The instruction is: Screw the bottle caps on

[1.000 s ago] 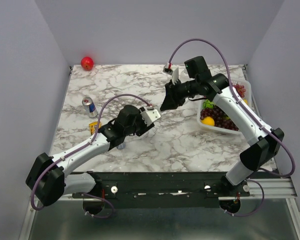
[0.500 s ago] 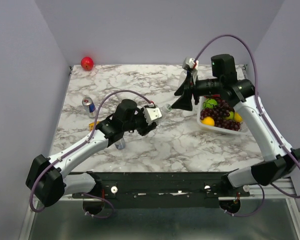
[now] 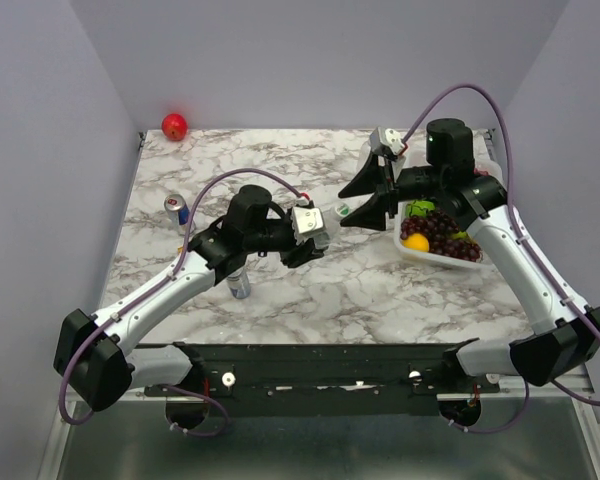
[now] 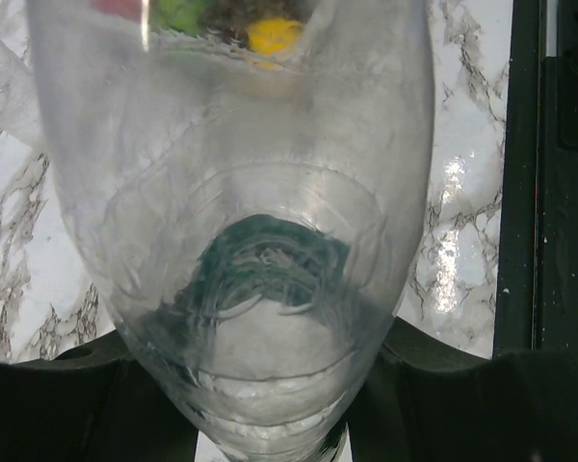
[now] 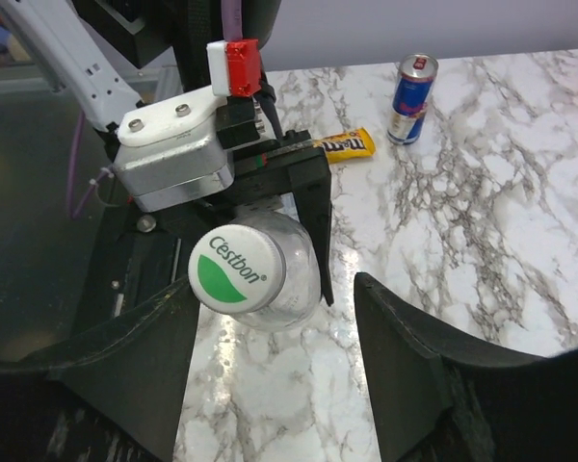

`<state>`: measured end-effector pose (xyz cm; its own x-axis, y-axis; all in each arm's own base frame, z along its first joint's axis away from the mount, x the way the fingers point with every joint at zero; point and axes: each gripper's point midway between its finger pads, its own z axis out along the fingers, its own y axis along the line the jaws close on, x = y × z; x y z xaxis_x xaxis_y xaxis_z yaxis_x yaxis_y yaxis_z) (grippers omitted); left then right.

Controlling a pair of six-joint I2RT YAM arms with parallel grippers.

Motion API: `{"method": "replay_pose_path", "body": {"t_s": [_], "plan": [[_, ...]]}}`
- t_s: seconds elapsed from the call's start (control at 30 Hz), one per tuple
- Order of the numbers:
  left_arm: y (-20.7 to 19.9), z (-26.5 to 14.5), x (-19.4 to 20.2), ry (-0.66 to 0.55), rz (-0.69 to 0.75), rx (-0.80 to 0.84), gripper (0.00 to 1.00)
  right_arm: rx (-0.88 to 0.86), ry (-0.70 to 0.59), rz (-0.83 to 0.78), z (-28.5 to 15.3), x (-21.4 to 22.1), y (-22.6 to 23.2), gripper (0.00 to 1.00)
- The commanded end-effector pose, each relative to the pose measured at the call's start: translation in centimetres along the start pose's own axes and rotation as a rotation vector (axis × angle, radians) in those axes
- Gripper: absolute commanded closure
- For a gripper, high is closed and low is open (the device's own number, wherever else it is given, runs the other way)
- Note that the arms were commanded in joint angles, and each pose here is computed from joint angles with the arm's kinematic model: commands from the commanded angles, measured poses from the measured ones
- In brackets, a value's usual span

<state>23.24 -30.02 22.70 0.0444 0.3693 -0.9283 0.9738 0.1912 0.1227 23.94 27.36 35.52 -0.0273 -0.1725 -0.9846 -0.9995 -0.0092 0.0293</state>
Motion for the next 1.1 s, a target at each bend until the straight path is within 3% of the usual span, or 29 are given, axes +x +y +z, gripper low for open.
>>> {"method": "replay_pose_path", "body": {"t_s": [0.0, 0.07, 0.2, 0.33, 0.5, 0.67, 0.77, 0.9, 0.93, 0.97, 1.0, 1.07], "plan": [[-0.9, 0.3, 0.0, -0.010, -0.005, 0.054, 1.00, -0.061, -0.068, -0.012, 0.4, -1.4, 0.5, 0.32], [-0.8, 0.3, -0.1, -0.012, -0.004, 0.051, 1.00, -0.071, -0.078, 0.005, 0.4, -1.6, 0.7, 0.39], [-0.8, 0.4, 0.0, -0.012, -0.011, 0.049, 1.00, -0.079, -0.098, 0.035, 0.5, -1.9, 0.9, 0.44], [-0.5, 0.5, 0.0, -0.020, -0.028, 0.038, 1.00, -0.050, -0.110, 0.075, 0.7, -2.0, 0.4, 0.59], [0.6, 0.9, -0.4, -0.040, -0.092, -0.042, 1.00, 0.132, -0.139, 0.156, 0.7, -2.3, -2.6, 0.76], [4.1, 1.5, -1.7, -0.055, -0.136, -0.339, 1.00, 0.496, -0.216, 0.315, -0.6, -3.9, -7.9, 0.83], [4.9, 1.7, -2.4, -0.067, -0.146, -0.406, 1.00, 0.578, -0.219, 0.364, -0.5, -4.2, -9.1, 0.84], [4.4, 1.8, -2.2, -0.062, -0.147, -0.378, 1.00, 0.530, -0.221, 0.303, 0.1, -5.5, -8.5, 0.78], [4.1, 1.6, -2.1, -0.057, -0.133, -0.367, 1.00, 0.518, -0.217, 0.286, 0.1, -5.6, -8.3, 0.72], [3.8, 1.5, -1.7, -0.047, -0.129, -0.352, 1.00, 0.484, -0.201, 0.239, 0.1, -5.5, -7.8, 0.57], [3.9, 1.2, -1.5, -0.044, -0.131, -0.344, 1.00, 0.459, -0.199, 0.208, -0.2, -5.8, -7.2, 0.50], [2.9, 0.6, -1.3, -0.044, -0.144, -0.262, 1.00, 0.351, -0.186, 0.139, -0.7, -5.9, -5.6, 0.40]]}}
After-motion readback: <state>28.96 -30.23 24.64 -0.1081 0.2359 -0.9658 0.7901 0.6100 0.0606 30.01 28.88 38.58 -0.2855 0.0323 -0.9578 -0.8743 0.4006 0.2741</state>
